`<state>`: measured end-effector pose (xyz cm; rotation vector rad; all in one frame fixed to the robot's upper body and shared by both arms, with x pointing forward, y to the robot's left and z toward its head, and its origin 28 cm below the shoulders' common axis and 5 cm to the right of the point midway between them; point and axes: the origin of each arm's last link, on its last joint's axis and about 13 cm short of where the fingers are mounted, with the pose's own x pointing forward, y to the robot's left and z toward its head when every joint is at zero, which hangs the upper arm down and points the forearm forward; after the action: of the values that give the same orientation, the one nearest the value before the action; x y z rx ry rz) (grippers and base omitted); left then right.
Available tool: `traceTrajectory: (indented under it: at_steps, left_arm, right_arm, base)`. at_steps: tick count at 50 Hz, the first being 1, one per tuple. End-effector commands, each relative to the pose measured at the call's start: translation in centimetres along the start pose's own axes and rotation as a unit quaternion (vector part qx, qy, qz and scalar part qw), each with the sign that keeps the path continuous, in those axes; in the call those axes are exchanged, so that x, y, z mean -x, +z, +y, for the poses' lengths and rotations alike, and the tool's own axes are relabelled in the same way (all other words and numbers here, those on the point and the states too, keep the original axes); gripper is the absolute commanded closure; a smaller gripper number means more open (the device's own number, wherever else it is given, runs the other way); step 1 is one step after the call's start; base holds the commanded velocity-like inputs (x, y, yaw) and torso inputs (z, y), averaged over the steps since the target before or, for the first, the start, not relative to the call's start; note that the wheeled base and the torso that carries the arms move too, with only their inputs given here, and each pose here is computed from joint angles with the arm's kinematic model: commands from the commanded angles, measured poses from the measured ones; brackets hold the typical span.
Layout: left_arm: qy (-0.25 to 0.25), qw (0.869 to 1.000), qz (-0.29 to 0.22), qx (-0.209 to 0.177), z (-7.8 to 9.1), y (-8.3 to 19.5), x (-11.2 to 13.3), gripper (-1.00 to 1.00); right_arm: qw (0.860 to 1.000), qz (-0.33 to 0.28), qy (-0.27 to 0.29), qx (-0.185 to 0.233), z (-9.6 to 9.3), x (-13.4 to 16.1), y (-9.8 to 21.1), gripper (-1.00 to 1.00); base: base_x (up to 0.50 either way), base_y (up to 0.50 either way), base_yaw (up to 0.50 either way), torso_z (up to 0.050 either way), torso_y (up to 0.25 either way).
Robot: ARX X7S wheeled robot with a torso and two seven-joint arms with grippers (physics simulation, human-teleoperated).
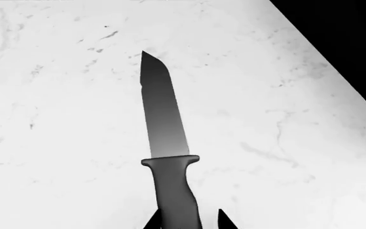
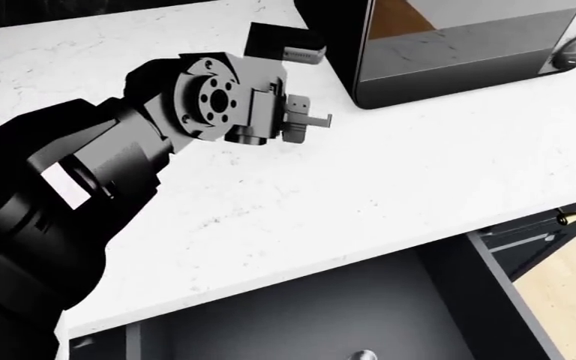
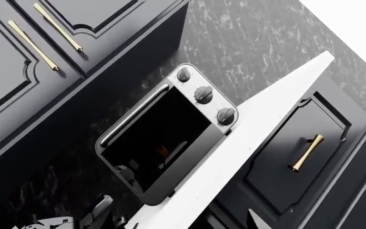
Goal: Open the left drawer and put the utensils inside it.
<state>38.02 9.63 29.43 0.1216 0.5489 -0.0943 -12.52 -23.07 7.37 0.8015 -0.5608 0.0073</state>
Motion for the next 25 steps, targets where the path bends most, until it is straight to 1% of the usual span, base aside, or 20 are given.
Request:
traceTrajectory:
  at_steps: [1,8,10,14,25]
  left_arm:
    - [0.035,0.998,0.058,-0.019,0.47,-2.48,-1.49,1.0]
    - [0.044,0.997,0.06,-0.011,0.57,-2.4,-1.52,1.0]
    - [0.067,0.996,0.065,0.001,0.67,-2.31,-1.54,1.0]
    - [0.093,0.993,0.065,0.018,0.97,-1.88,-1.5,1.0]
    - [0.098,0.993,0.062,0.011,1.04,-1.82,-1.46,1.0]
  right_arm:
    - [1.0,-0.001,0.001,0.0,0.01,0.04,0.02,-1.0]
    - [1.0,-0.001,-0.001,0.0,-0.02,0.03,-0.02,-1.0]
    - [1.0,-0.002,-0.001,-0.001,-0.01,0.08,-0.01,-1.0]
    - [1.0,-0.003,-0.002,-0.001,-0.02,0.1,-0.01,-1.0]
    - [1.0,-0.002,-0.002,-0.002,-0.07,0.06,-0.06,-1.0]
  base:
    - [0.0,0.0,0.0,0.0,0.0]
    - [0.0,0.0,0.0,0.0,-0.005]
    - [0.0,0.0,0.0,0.0,0.0]
    - [0.0,0.0,0.0,0.0,-0.005]
    - [0.0,0.0,0.0,0.0,-0.003]
